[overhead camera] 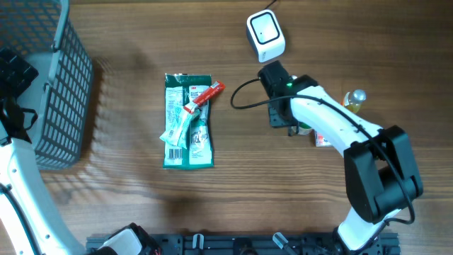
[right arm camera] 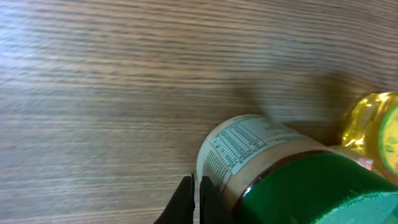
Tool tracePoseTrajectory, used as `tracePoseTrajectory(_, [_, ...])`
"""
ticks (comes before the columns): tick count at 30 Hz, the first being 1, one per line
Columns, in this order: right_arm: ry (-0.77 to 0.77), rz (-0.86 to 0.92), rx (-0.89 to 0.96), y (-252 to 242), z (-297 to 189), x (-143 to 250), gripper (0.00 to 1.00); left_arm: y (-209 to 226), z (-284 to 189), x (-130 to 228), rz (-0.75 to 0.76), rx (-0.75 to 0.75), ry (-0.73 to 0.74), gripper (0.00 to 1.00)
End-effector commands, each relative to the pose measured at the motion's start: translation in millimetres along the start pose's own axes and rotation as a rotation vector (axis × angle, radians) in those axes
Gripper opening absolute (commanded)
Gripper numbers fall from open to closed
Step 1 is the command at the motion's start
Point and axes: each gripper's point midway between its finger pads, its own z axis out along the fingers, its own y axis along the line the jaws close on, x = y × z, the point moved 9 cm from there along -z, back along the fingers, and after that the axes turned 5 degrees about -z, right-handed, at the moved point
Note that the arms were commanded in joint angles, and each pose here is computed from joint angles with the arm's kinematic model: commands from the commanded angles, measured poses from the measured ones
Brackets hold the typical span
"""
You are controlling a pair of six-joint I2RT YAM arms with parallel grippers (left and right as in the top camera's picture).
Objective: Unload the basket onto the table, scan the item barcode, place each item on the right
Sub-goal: 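Move the right gripper to the red stick packet and grasp it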
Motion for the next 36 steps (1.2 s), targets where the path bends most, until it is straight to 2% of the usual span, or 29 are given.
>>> tracePoseTrajectory(1, [-0.005,0.027,0.04,-8.5,0.2,0.5,0.06,0.4,-1.6,-2.5,0.015,0.004,-0.008,1.0])
tracePoseTrajectory(2, [-0.006,0.028,0.032,-7.7,0.0,0.1,0.06,0.4,-1.6,-2.5,0.015,0.004,-0.008,1.0])
tracePoseTrajectory(4, [-0.003,0.032,-0.078,1.5,-6.8,-5.2,0.14,0.4,-1.6,-2.5,0.015,0.005,-0.008,1.0])
tracePoseTrajectory(8, [-0.091,0.084,-0.537,36.6,-52.9,-43.9,0.16,0.4,-1.6,-2.5,0.015,0.004,-0.008,1.0])
tracePoseTrajectory(9, [-0.123,0.091,-0.62,43.3,-59.4,-51.1,0.19,0.4,-1.6,-2.5,0.015,0.005,-0.008,1.0])
tracePoseTrajectory(10, [-0.15,0.104,-0.685,48.5,-64.2,-56.8,0.34,0.4,-1.6,-2.5,0.015,0.004,-0.008,1.0])
tracePoseTrajectory(11, [-0.169,0.125,-0.736,52.5,-68.0,-61.8,0.56,0.4,-1.6,-2.5,0.015,0.005,-0.008,1.0])
tracePoseTrajectory(12, [-0.202,0.161,-0.776,56.2,-70.4,-68.3,0.56,0.4,-1.6,-2.4,0.015,0.005,-0.008,1.0])
tracePoseTrajectory(13, [-0.213,0.237,-0.804,59.8,-72.2,-73.1,0.88,0.4,-1.6,-2.5,0.015,0.004,-0.008,1.0])
tracePoseTrajectory(14, [-0.194,0.331,-0.83,63.6,-73.9,-75.2,1.0,0.4,-1.6,-2.4,0.015,0.005,-0.008,1.0])
tracePoseTrajectory(16, [-0.167,0.439,-0.87,72.5,-76.8,-77.3,1.0,0.4,-1.6,-2.5,0.015,0.004,-0.008,1.0])
tracePoseTrajectory(18, [-0.17,0.463,-0.909,88.9,-80.5,-78.3,0.98,0.4,-1.6,-2.5,0.015,0.004,-0.008,1.0])
tracePoseTrajectory(24, [-0.131,0.635,-0.824,131.2,-63.8,-69.0,0.72,0.4,-1.6,-2.4,0.015,0.005,-0.008,1.0])
tracePoseTrajectory(31, [-0.062,0.76,-0.826,159.9,-39.1,-65.5,0.64,0.4,-1.6,-2.5,0.015,0.005,-0.008,1.0])
tracePoseTrajectory(34, [-0.053,0.773,-0.826,164.6,-29.0,-66.5,0.53,0.4,-1.6,-2.5,0.015,0.004,-0.008,1.0])
tracePoseTrajectory(36, [-0.048,0.777,-0.823,167.2,-23.1,-66.5,0.5,0.4,-1.6,-2.5,0.015,0.004,-0.008,1.0])
